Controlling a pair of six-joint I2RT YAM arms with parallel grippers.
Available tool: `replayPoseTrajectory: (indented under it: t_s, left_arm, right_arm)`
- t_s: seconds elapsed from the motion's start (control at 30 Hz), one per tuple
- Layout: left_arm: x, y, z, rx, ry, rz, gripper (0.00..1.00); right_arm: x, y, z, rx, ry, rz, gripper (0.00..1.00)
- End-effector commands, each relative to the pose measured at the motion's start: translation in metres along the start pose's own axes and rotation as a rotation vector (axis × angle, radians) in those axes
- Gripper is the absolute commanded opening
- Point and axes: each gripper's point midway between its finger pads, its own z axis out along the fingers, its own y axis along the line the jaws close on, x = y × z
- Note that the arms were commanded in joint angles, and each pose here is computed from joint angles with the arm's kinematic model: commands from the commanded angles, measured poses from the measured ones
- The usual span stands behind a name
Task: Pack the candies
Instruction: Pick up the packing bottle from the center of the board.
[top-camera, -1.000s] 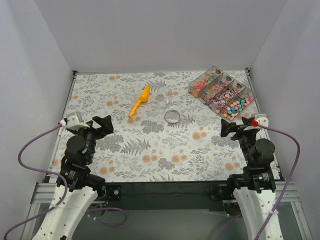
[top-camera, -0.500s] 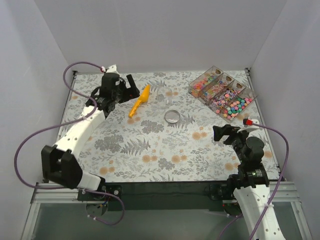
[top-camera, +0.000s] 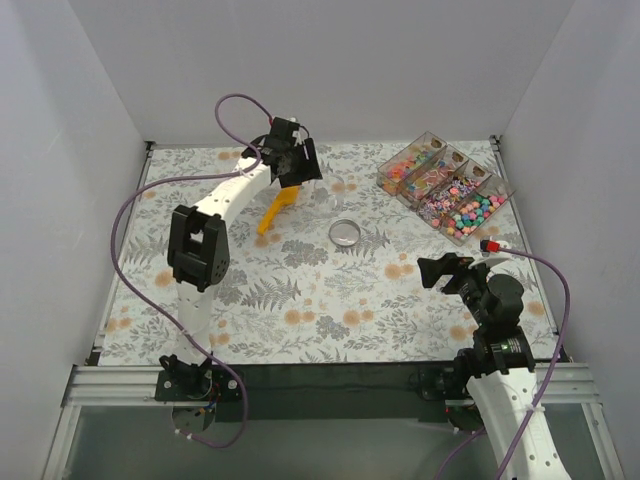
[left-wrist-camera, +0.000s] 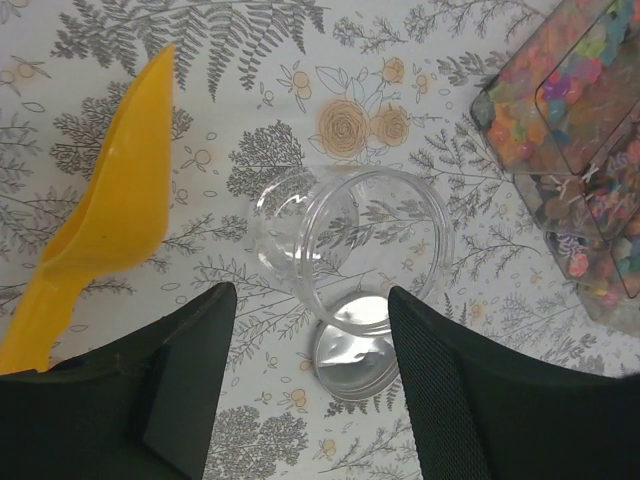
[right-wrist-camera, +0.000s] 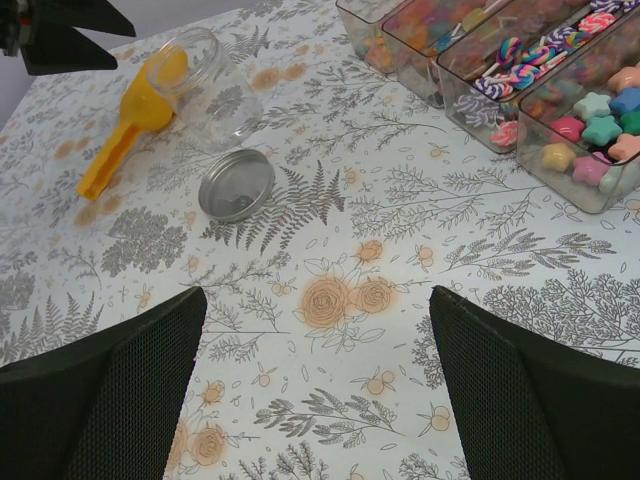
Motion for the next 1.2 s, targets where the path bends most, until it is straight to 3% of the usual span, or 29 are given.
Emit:
replayPoseTrajectory:
  t_s: [0.0, 0.3, 0.5, 0.6, 0.63, 0.77, 1.0, 1.17]
  left_arm:
    - [-0.002, -0.028, -0.007, 0.011, 0.003, 0.063, 0.60]
    - [0.015, 0.001, 0.032, -0.195, 0.023, 0.136, 0.42]
    - [0.012, -0.004, 0.034, -0.183, 0.009, 0.145, 0.35]
    - [0.010, -0.007, 0.033, -0.168, 0.012, 0.148, 0.20]
    - [0.009, -0.008, 0.032, -0.167, 0.011, 0.151, 0.11]
    - [-0.003, -0.013, 0.007, -0.167, -0.015, 0.163, 0.00]
    - [-0.001, -0.004, -0.066, -0.210, -0.010, 0.245, 0.00]
    - [0.065, 0.028, -0.108, -0.281, 0.111, 0.315, 0.00]
  right_arm:
    - [-0.003, 0.007, 0.001, -0.038, -0.015, -0.002, 0.98]
    - [0.000, 0.009, 0.001, -0.047, 0.005, 0.000, 0.98]
    - [0.003, 0.009, 0.001, -0.050, 0.019, 0.003, 0.98]
    - [0.004, 0.009, 0.001, -0.050, 0.022, 0.003, 0.98]
    - [0.003, 0.009, 0.001, -0.047, 0.022, 0.004, 0.98]
    - [0.002, 0.010, 0.000, -0.051, 0.020, -0.002, 0.98]
    - [-0.001, 0.011, -0.001, -0.055, 0.015, -0.009, 0.98]
    - [0.002, 0.011, -0.001, -0.061, 0.016, -0.005, 0.98]
